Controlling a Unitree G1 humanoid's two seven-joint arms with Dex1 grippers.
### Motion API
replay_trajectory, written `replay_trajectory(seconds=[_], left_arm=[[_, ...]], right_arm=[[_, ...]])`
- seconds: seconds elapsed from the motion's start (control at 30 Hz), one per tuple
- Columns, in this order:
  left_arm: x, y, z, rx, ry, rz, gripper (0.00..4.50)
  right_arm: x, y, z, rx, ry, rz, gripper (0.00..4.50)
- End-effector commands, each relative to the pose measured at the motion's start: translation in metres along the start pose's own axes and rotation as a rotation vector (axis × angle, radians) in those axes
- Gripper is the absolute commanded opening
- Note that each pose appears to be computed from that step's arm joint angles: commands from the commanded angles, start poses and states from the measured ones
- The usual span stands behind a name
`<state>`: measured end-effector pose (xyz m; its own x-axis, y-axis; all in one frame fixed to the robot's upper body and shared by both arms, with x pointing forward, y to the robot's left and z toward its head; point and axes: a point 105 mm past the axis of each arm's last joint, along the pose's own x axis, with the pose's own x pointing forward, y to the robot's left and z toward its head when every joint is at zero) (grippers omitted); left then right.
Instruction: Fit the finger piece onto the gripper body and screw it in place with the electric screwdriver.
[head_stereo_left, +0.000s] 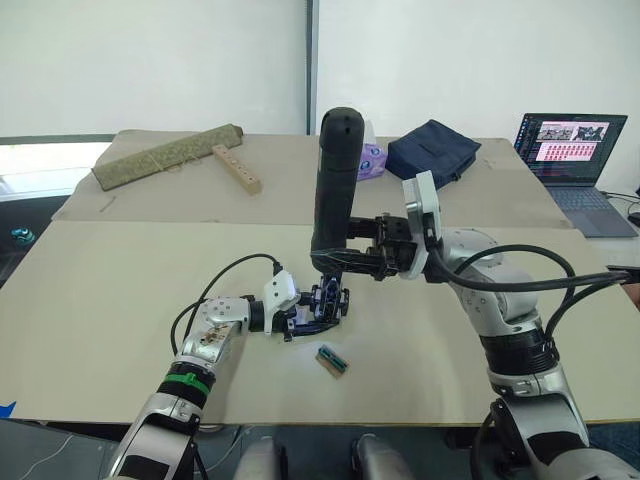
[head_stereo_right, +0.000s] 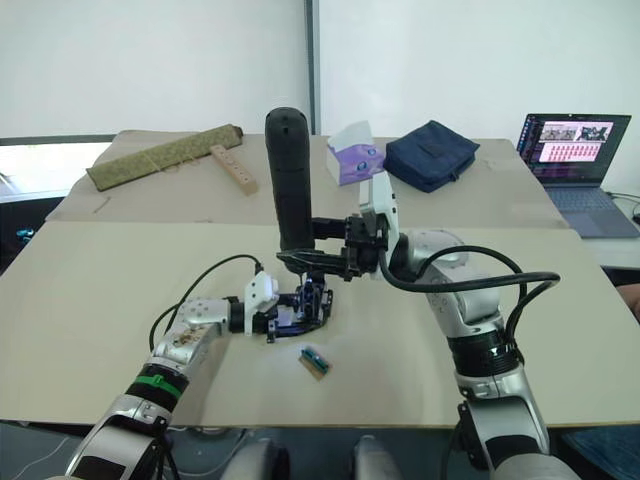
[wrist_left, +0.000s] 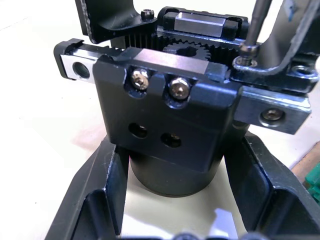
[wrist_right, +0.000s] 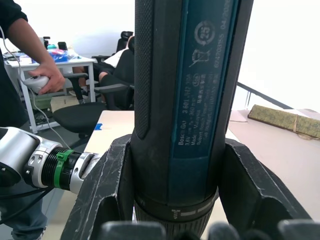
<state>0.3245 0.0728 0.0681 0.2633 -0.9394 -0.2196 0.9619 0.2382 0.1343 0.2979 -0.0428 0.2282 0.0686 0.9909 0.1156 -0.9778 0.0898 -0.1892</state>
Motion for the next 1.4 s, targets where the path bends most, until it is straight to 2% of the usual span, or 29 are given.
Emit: replay_trajectory(seconds=[0.03,0.27,0.4,0.6,0.73,0.93,1.2,1.33,1.37,1.4], left_arm=[[0.005,-0.006,-0.006,-0.018,0.019,-0.023,2.28],[0.005,-0.006,-0.008,-0.021,0.022,-0.021,2.28],[0.004,-0.006,-0.009,-0.024,0.024,-0.020,2.28],[0.003,-0.007,-0.014,-0.033,0.041,-0.016,2.28],[0.003,-0.007,-0.017,-0.034,0.052,-0.010,2.28],[0.003,-0.006,-0.022,-0.041,0.068,0.004,2.28],[0.000,-0.002,-0.027,-0.067,0.077,0.037,2.28],[-0.005,-0.003,-0.028,-0.092,0.077,0.031,4.20],[-0.007,-0.002,-0.028,-0.082,0.078,0.041,4.44],[-0.010,-0.001,-0.029,-0.083,0.078,0.048,4.44]], right_arm=[[-0.005,0.003,-0.043,0.118,0.149,-0.026,1.93],[-0.004,-0.001,-0.039,0.108,0.133,-0.039,1.93],[-0.003,-0.004,-0.027,0.079,0.100,-0.025,1.93],[0.004,-0.006,0.028,-0.002,-0.057,0.044,1.93],[0.005,-0.006,0.049,-0.050,-0.111,0.072,1.93],[0.002,-0.001,0.071,-0.101,-0.186,0.123,1.93],[-0.001,0.014,0.090,-0.132,-0.226,0.189,1.93],[-0.006,0.024,0.103,-0.138,-0.249,0.210,1.93],[-0.008,0.026,0.107,-0.138,-0.253,0.214,1.93],[-0.010,0.028,0.110,-0.141,-0.256,0.212,1.93]])
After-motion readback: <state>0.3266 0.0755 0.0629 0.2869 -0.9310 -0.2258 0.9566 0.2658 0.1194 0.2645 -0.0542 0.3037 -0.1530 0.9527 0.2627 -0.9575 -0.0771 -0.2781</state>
